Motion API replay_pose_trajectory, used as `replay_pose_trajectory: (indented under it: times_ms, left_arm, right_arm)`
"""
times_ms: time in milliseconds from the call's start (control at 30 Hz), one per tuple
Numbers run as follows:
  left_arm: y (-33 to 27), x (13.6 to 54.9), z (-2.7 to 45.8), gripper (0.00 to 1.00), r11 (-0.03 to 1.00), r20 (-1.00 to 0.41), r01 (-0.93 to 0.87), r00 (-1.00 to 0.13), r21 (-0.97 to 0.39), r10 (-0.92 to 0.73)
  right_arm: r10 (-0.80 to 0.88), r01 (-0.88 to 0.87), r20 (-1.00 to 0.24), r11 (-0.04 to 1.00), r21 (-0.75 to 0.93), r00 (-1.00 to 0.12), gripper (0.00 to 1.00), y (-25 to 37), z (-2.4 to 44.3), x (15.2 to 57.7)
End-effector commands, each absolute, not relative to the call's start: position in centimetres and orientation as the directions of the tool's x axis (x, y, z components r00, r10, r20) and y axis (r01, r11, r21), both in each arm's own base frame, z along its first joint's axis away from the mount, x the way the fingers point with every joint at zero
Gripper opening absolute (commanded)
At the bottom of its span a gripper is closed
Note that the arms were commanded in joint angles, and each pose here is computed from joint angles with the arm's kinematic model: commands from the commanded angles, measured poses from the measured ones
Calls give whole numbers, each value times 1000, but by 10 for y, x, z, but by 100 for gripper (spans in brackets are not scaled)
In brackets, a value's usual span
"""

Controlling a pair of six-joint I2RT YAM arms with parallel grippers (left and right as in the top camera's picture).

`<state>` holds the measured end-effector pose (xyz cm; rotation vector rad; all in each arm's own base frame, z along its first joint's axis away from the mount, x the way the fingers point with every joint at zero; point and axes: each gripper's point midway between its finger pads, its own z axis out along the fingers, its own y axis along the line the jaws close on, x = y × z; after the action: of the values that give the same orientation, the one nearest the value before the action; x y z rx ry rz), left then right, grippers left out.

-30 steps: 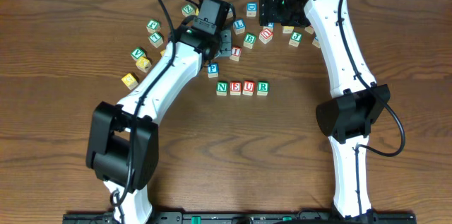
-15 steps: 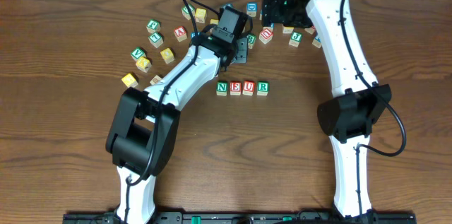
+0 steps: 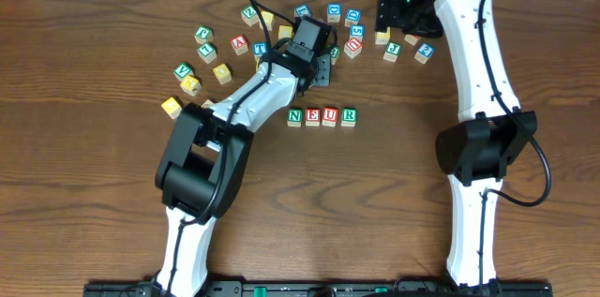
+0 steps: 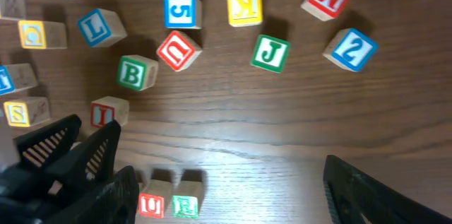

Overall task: Spell out NEURIPS
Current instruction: 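Move the left gripper to the red I block and grasp it, then carry the I block to the right of R and lower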

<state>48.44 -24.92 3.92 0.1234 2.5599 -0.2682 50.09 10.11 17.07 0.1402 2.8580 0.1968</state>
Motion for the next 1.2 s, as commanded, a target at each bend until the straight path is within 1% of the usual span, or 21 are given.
replay_pose_trajectory:
  times_ms: [0,233,367,400,500,667,767,833,1167]
  left_arm:
    - [-246,483,26,52,979,-531,156,-845,-132,63]
    - [-246,484,9,52,979,-521,173,-849,-111,91]
    - [-246,484,5,50,979,-518,172,-851,-110,92]
    - [-246,484,6,47,979,-521,173,-849,-111,91]
    - [-247,486,7,41,978,-527,173,-845,-113,89]
    - [-247,486,8,34,978,-530,174,-843,-115,87]
    - [-247,486,9,32,978,-531,174,-843,-115,88]
    - [-247,487,11,28,978,-533,174,-841,-116,86]
    - [-249,486,46,28,975,-567,182,-820,-131,77]
  right_arm:
    - [122,89,-269,987,133,-955,78,89,175,500]
    - [139,108,-262,986,131,-955,78,79,175,500]
    - [131,102,-261,987,124,-956,78,78,174,500]
    - [132,103,-261,987,121,-956,78,77,174,499]
    - [131,102,-261,987,121,-956,78,77,174,499]
    - [123,94,-262,989,118,-957,79,77,174,499]
    - [121,95,-264,989,110,-957,79,76,174,500]
    - [121,98,-266,990,100,-956,79,74,174,500]
    - [126,104,-269,990,96,-955,80,71,174,501]
